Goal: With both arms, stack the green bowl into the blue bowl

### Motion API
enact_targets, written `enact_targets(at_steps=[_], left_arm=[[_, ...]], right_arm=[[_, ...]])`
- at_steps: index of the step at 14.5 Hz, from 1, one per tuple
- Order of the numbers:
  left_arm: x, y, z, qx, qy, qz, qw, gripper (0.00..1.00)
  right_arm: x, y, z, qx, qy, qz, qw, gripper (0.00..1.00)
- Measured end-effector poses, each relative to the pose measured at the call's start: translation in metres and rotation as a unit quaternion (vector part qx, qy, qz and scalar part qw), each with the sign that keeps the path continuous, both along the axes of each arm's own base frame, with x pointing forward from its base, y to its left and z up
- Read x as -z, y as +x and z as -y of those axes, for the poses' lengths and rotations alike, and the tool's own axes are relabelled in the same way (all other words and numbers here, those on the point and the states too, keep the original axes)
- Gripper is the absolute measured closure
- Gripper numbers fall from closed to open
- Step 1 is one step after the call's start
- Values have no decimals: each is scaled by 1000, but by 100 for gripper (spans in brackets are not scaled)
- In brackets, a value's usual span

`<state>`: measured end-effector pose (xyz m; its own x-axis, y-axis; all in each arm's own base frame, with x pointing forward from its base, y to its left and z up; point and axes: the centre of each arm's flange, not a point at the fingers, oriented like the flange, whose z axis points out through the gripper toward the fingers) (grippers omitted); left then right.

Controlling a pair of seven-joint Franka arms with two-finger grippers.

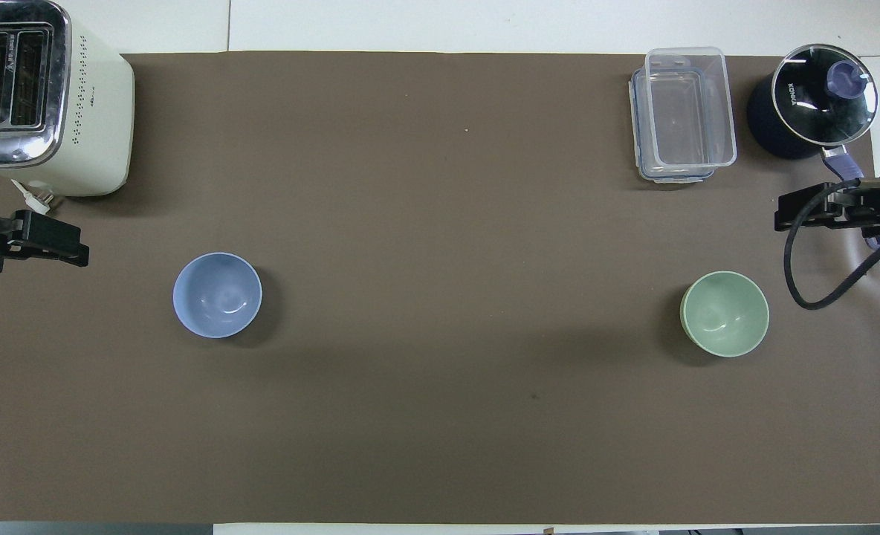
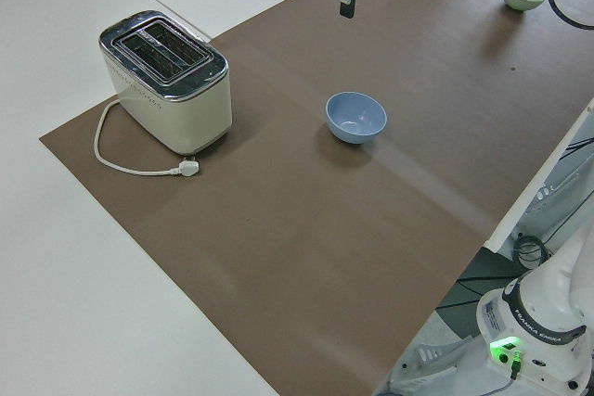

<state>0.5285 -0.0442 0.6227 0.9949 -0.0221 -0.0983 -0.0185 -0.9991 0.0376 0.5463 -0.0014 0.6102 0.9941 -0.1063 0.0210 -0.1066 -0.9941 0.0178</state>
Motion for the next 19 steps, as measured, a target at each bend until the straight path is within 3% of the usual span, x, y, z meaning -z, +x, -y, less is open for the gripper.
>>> enact_targets(at_steps=[6,10,12,15,19], left_arm=[[0,-1,0,0,0,-2,1000,0],[0,-1,0,0,0,-2,1000,0],[1,-1,-1,-1,0,-3,1000,0],[6,-1,-1,-1,0,-5,1000,0],[53,4,-2,-6,-1,34,999,0]], right_arm=[[5,-1,0,0,0,-5,1000,0],[22,-5,2,-3,0,-21,1000,0],[39,-11,13,-8,1,-16,1000,0],[85,-34,48,9,0,11,1000,0],[144,-80,77,29,0,13,1000,0]])
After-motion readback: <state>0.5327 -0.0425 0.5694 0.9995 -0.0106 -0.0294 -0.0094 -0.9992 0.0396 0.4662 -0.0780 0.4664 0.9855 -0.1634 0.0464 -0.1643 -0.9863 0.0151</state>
